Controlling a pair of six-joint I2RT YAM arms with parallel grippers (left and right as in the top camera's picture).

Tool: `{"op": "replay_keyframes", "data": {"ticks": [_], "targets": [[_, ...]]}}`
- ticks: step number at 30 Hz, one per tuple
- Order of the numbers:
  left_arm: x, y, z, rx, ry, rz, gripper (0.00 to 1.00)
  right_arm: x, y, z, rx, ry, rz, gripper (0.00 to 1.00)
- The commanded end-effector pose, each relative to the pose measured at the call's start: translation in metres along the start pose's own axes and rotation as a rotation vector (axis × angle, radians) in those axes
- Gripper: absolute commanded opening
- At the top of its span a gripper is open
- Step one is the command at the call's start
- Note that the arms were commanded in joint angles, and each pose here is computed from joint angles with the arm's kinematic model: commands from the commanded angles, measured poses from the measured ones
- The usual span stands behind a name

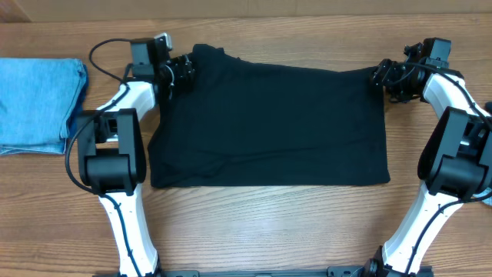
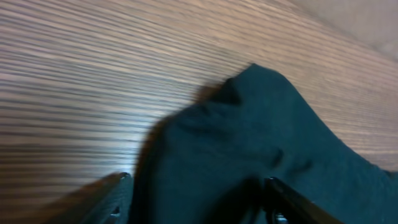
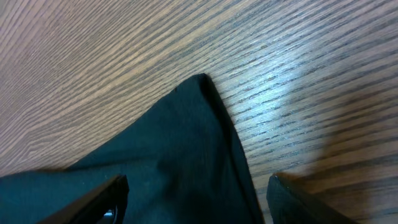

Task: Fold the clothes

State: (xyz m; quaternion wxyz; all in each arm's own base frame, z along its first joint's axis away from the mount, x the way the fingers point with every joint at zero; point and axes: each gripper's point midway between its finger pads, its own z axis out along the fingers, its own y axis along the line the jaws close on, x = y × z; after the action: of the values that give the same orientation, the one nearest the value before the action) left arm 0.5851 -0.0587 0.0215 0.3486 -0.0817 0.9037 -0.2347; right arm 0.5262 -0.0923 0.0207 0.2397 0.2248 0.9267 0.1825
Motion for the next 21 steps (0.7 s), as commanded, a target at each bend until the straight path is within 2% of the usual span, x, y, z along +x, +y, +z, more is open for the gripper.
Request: {"op": "replay_keyframes", "data": {"ticks": [1,5,8,12,15,21], "targets": [[0.011,-0.002,0.009,-0.018,0.024,0.023,0.60,-0.014,0.008,-0.012,-0.015,-0.039,-0.015,0.75],[0.009,0.003,0.008,-0.036,0.018,0.017,0.47,-0.017,0.000,-0.012,0.029,-0.052,-0.012,0.76],[0.008,0.008,0.007,-0.059,0.012,0.011,0.42,-0.018,-0.004,-0.013,0.053,-0.060,-0.012,0.80],[0.010,0.015,0.005,-0.080,0.023,-0.006,0.33,-0.022,-0.016,-0.014,0.116,-0.079,-0.010,0.79],[0.014,0.025,0.002,-0.097,0.043,-0.029,0.29,-0.028,-0.020,-0.016,0.125,-0.104,-0.008,0.72],[0.009,0.022,-0.001,-0.034,0.042,-0.048,0.30,-0.040,-0.015,-0.011,0.083,-0.146,-0.052,0.71]]}}
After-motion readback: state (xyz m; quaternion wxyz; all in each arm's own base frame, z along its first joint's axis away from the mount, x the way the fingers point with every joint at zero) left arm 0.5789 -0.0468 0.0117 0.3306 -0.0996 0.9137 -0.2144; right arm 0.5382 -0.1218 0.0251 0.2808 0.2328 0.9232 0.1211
